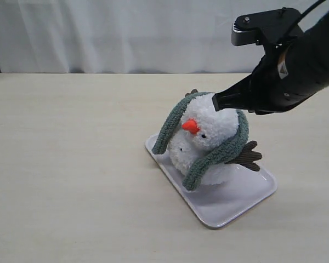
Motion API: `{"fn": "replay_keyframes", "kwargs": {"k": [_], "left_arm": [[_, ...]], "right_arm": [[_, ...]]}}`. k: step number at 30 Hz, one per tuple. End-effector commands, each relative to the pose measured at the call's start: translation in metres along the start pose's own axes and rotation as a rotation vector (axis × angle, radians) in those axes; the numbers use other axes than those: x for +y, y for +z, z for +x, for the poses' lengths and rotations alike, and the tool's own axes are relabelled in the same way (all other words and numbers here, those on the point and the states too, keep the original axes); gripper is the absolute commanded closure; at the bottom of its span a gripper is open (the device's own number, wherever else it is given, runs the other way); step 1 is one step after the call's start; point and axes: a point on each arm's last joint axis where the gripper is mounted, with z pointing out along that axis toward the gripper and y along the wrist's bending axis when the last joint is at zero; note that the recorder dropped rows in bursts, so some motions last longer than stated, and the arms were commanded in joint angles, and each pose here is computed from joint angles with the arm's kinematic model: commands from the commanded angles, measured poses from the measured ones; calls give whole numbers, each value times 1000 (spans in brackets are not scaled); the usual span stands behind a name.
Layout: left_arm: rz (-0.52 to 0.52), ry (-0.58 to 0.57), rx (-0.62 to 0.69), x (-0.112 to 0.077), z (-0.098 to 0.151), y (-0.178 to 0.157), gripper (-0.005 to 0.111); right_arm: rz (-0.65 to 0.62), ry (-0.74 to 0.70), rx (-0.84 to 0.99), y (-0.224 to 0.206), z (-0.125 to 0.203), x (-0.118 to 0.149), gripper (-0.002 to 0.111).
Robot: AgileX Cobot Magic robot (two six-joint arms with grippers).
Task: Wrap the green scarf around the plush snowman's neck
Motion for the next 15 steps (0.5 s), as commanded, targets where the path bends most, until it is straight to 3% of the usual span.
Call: {"fn": "replay_keyframes", "kwargs": {"k": [1, 15], "left_arm": [[-2, -8, -11, 0, 0, 0, 107], [-2, -8, -11, 0, 0, 0, 107]], "right_arm": [[-5, 63, 91, 29, -9, -11, 104], [-58, 53, 136, 90, -9, -1, 104]]}}
